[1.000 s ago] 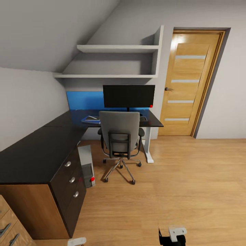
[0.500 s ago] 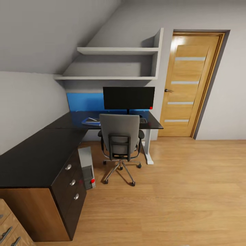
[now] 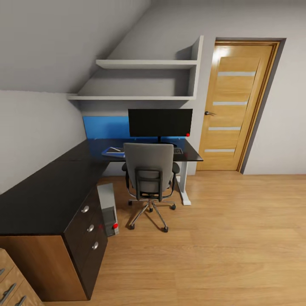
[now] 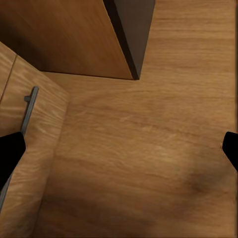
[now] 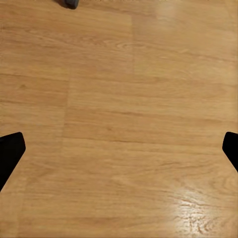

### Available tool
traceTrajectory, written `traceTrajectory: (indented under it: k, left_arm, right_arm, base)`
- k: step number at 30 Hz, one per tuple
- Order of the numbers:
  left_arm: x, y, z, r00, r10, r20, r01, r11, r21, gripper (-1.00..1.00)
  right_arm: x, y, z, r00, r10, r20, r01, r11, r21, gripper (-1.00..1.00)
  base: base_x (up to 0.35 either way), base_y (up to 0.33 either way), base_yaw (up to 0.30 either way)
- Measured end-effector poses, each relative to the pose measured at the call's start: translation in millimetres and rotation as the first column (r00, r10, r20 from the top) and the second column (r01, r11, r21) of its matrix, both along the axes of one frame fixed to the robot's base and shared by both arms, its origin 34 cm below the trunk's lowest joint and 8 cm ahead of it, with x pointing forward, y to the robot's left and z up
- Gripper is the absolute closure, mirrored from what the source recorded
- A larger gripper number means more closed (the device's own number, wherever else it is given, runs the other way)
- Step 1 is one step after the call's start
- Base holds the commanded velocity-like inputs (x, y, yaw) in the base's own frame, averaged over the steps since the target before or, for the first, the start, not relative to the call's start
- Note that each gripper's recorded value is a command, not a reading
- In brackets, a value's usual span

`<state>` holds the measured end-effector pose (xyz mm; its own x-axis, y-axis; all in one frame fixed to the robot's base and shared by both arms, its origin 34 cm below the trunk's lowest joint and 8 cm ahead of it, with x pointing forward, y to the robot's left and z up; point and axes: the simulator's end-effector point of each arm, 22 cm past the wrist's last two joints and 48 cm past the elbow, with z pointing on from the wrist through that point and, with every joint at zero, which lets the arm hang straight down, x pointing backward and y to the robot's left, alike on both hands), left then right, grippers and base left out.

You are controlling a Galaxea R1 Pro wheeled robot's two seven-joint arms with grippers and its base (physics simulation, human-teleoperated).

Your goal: In the bedroom, organize the workspace by keeping the computer under the desk, ensuring the monitor is on the desk, placing the keyboard on the desk next to the monitor, placing the mouse on the desk next to the keyboard, moving the folder from the swivel chair onto the desk next to the mouse, stacking the notebook on top of the folder with the pen on top of the notebook, and positioning the swivel chair next to the desk.

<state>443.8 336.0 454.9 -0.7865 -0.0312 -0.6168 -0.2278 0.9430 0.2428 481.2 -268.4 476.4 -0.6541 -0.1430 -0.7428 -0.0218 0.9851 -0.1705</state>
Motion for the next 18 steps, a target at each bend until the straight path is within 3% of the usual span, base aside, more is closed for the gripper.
traceTrajectory:
  k: [2,18]
  left_arm:
    - [-1.0,-8.5,-2.0,1.000,-0.004,-0.007,0.004,1.000,-0.013,-1.00]
    - [-2.0,-13.1,-3.3,1.000,-0.007,-0.014,0.007,1.000,-0.019,-1.00]
  right_arm:
    - [0.1,0.1,0.1,1.000,0.000,0.000,0.000,1.000,0.000,-1.00]
    - [0.1,0.1,0.1,1.000,0.000,0.000,0.000,1.000,0.000,-1.00]
  base:
    - [0.000,0.000,0.000]
    - [0.000,0.000,0.000]
